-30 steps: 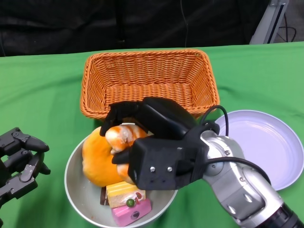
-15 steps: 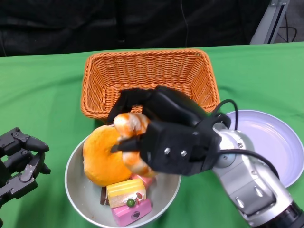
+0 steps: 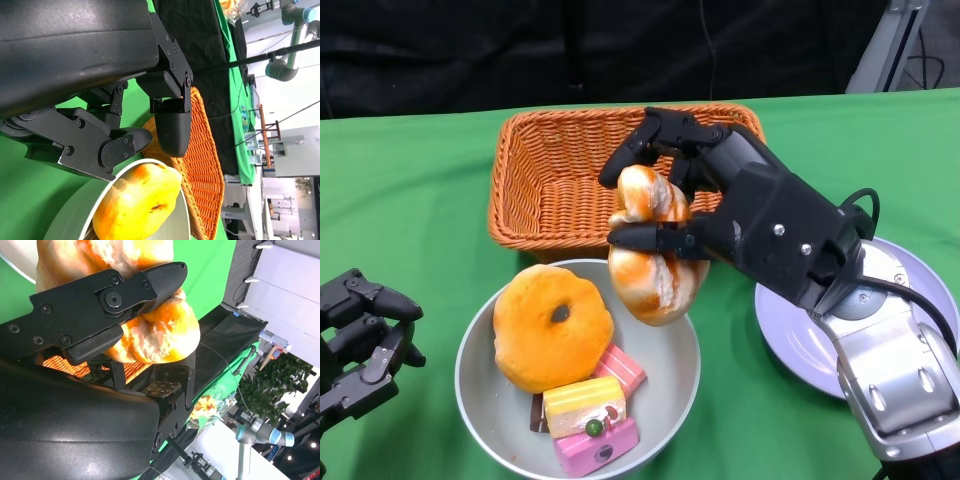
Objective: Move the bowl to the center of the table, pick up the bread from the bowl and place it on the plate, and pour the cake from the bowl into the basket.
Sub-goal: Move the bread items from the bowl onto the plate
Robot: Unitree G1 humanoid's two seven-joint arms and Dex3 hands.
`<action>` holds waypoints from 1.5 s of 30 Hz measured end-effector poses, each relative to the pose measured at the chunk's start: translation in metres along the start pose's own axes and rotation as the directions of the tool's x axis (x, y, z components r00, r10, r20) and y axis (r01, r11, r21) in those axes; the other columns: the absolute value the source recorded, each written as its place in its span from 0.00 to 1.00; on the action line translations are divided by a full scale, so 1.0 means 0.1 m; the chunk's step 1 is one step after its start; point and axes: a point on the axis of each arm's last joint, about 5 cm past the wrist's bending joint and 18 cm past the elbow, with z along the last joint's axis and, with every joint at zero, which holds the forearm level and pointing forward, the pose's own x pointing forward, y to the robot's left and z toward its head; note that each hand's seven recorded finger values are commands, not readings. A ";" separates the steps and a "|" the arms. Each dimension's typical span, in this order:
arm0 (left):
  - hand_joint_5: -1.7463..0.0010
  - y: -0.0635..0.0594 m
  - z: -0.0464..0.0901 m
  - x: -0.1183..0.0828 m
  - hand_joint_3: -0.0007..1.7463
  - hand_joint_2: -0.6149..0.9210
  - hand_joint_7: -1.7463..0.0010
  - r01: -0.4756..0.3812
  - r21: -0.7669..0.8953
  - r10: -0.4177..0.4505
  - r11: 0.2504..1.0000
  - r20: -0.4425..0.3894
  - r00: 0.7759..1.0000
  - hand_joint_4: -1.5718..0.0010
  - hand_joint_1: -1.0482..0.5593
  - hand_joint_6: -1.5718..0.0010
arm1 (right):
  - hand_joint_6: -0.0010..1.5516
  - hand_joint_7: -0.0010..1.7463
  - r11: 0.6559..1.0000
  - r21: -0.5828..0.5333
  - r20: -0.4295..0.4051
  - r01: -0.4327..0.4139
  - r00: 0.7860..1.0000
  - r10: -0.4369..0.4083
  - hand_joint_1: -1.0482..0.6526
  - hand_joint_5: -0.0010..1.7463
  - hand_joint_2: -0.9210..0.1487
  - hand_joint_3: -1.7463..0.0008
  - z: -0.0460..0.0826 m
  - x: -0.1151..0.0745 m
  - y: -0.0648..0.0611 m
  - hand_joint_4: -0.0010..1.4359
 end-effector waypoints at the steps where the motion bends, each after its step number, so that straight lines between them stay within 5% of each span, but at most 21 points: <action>1: 0.09 0.00 0.00 0.00 0.45 0.86 0.27 0.000 0.000 0.000 1.000 0.000 1.000 0.57 0.62 0.54 | 0.40 0.70 1.000 0.002 0.000 0.001 1.000 -0.001 0.50 0.98 0.00 0.98 0.00 0.00 0.00 0.50; 12: 0.08 0.01 0.00 0.00 0.46 0.85 0.27 0.001 0.007 -0.001 1.000 -0.001 1.000 0.58 0.61 0.55 | 0.44 0.62 0.989 0.041 -0.001 0.144 0.990 -0.144 0.48 0.87 0.01 0.98 -0.06 -0.16 -0.34 0.54; 18: 0.08 0.02 0.00 -0.01 0.46 0.86 0.27 -0.002 0.008 0.002 1.000 -0.004 1.000 0.58 0.60 0.55 | 0.45 0.63 0.964 0.028 -0.032 0.263 0.965 -0.262 0.48 0.84 0.02 0.99 -0.12 -0.30 -0.54 0.55; 28: 0.07 0.02 -0.01 -0.01 0.47 0.85 0.27 -0.005 0.006 0.005 1.000 -0.007 1.000 0.57 0.61 0.55 | 0.45 0.63 0.963 -0.013 -0.107 0.270 0.957 -0.270 0.52 0.86 0.00 0.99 -0.35 -0.51 -0.63 0.56; 45: 0.09 0.03 0.01 -0.02 0.51 0.83 0.28 -0.010 0.009 0.010 1.000 0.012 1.000 0.56 0.61 0.53 | 0.46 0.58 0.984 -0.141 -0.367 0.110 0.917 -0.155 0.56 0.84 0.00 1.00 -0.83 -0.78 -0.47 0.47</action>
